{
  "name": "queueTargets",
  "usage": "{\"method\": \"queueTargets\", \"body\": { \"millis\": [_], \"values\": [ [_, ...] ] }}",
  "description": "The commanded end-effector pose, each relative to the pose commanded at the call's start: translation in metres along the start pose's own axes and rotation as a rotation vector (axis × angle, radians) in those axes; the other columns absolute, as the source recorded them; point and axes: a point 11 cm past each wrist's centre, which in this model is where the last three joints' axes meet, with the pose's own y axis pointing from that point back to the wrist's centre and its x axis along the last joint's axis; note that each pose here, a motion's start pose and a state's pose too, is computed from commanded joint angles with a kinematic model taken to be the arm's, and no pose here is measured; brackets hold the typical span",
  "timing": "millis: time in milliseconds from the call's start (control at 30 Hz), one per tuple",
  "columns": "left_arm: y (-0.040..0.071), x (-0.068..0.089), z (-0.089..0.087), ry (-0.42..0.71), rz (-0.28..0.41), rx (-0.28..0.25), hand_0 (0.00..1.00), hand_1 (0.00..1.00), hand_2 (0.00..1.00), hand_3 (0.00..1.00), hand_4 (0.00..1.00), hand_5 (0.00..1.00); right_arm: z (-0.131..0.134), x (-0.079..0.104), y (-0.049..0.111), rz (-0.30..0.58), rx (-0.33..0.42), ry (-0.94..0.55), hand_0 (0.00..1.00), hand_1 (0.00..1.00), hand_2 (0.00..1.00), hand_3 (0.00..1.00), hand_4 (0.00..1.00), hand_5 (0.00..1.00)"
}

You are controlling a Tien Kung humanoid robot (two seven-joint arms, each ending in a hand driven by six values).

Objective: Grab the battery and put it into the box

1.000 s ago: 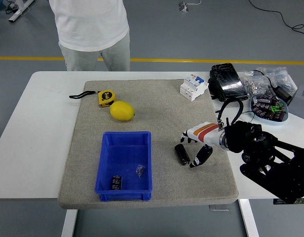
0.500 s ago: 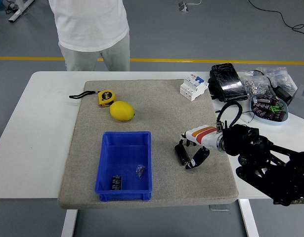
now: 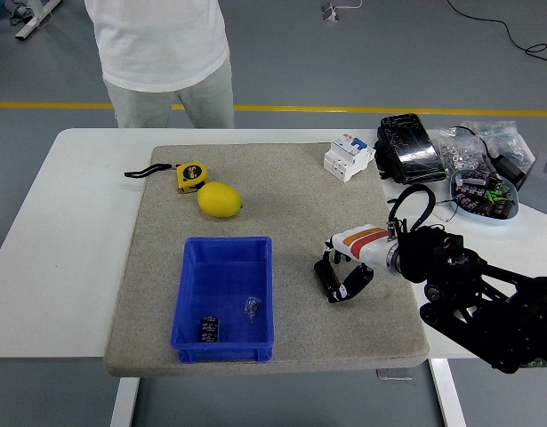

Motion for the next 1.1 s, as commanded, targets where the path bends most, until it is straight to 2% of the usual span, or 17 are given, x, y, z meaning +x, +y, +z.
{"method": "queueTargets", "body": {
  "millis": [33, 200, 233, 667, 900, 1100],
  "values": [
    [0.0, 0.0, 0.0, -0.001, 0.0, 0.0, 0.738, 0.666, 0.738, 0.732, 0.795, 0.665, 0.0, 0.0, 0.0, 0.002, 0.0, -0.001, 0.565, 0.533, 0.614, 0.592, 0.998, 0.46],
    [0.0, 0.0, 0.001, -0.005, 0.0, -0.001, 0.738, 0.666, 0.738, 0.732, 0.795, 0.665, -0.002, 0.0, -0.001, 0.014, 0.001, -0.011, 0.565, 0.533, 0.614, 0.592, 0.998, 0.46],
    [0.0, 0.0, 0.001, -0.005, 0.0, -0.001, 0.738, 0.665, 0.733, 0.73, 0.795, 0.665, -0.002, 0.0, -0.001, 0.015, 0.001, -0.012, 0.539, 0.508, 0.577, 0.51, 0.998, 0.452],
    [0.0, 0.001, 0.002, -0.015, 0.001, -0.003, 0.735, 0.662, 0.729, 0.73, 0.796, 0.666, 0.001, 0.004, 0.0, 0.038, -0.009, -0.025, 0.519, 0.479, 0.541, 0.477, 0.994, 0.454],
    [0.0, 0.001, 0.001, -0.018, 0.001, -0.001, 0.736, 0.66, 0.729, 0.732, 0.795, 0.665, 0.003, 0.023, 0.004, 0.081, -0.01, -0.032, 0.514, 0.477, 0.538, 0.474, 0.989, 0.451],
    [-0.001, 0.002, 0.002, -0.02, 0.003, -0.002, 0.736, 0.66, 0.729, 0.733, 0.795, 0.666, -0.014, 0.057, 0.015, 0.169, 0.037, -0.023, 0.515, 0.474, 0.535, 0.475, 0.983, 0.446]
  ]
}}
